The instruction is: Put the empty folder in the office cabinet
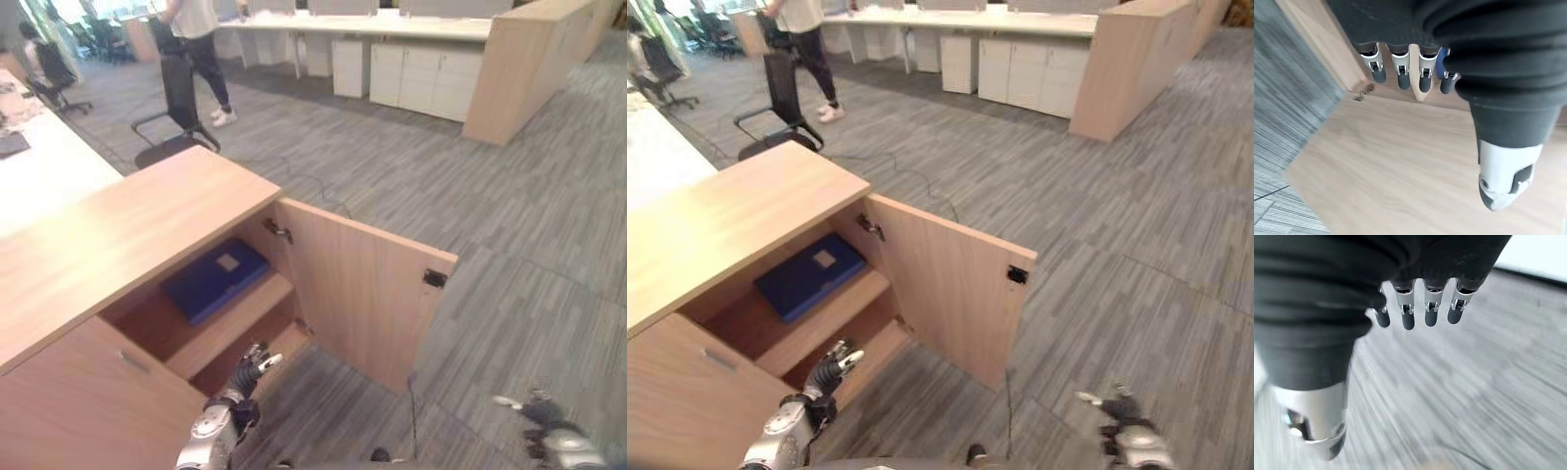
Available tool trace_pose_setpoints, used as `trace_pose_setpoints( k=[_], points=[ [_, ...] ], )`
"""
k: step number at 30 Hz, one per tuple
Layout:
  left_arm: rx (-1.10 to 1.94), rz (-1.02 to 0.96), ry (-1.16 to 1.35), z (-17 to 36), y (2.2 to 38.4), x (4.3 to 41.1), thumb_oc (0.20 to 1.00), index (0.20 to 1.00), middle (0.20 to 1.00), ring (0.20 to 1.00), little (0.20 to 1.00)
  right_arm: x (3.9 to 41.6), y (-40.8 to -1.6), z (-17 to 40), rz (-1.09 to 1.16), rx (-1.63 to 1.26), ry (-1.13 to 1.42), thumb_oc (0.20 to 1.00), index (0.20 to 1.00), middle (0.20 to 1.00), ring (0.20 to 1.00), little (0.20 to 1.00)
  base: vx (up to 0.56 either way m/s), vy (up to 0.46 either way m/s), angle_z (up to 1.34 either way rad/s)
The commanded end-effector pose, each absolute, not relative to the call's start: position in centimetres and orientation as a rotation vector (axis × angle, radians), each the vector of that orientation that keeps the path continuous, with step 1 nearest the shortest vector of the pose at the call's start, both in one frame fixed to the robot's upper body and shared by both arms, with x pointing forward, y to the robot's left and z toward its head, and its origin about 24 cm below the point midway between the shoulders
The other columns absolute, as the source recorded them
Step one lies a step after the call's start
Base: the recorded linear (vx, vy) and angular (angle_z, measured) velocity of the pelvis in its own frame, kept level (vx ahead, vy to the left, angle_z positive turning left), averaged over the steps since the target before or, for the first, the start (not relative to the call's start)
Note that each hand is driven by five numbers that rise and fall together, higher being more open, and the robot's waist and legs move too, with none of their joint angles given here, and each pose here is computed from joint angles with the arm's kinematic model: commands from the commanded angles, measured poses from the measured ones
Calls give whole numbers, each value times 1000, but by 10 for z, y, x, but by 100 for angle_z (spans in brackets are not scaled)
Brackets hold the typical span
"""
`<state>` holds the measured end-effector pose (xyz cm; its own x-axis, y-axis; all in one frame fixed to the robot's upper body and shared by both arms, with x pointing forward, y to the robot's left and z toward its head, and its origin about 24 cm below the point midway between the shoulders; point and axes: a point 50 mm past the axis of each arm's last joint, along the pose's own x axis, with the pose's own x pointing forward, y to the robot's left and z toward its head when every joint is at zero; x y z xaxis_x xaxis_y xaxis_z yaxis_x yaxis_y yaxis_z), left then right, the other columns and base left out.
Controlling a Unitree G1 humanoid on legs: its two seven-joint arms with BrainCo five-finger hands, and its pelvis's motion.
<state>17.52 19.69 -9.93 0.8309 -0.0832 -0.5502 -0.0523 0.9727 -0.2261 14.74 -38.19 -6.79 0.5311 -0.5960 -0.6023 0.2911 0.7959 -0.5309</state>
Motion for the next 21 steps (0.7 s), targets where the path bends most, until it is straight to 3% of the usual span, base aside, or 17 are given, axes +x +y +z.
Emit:
trace_pose_setpoints(
  k=[1,12,21],
  points=[
    [-220,-67,473,-79,203,193,1000,1000,1000,1000,1000,201,-402,-21,-648,-338,652,1000,1000,1000,1000,1000,14,22,37],
    [-199,-125,526,-85,200,180,1000,1000,1000,1000,1000,277,-399,52,-612,-379,426,1000,1000,1000,1000,1000,1,32,14],
    [-195,-144,556,-88,199,172,1000,1000,1000,1000,1000,334,-346,77,-456,-354,294,1000,1000,1000,1000,1000,-4,10,1]
  ],
)
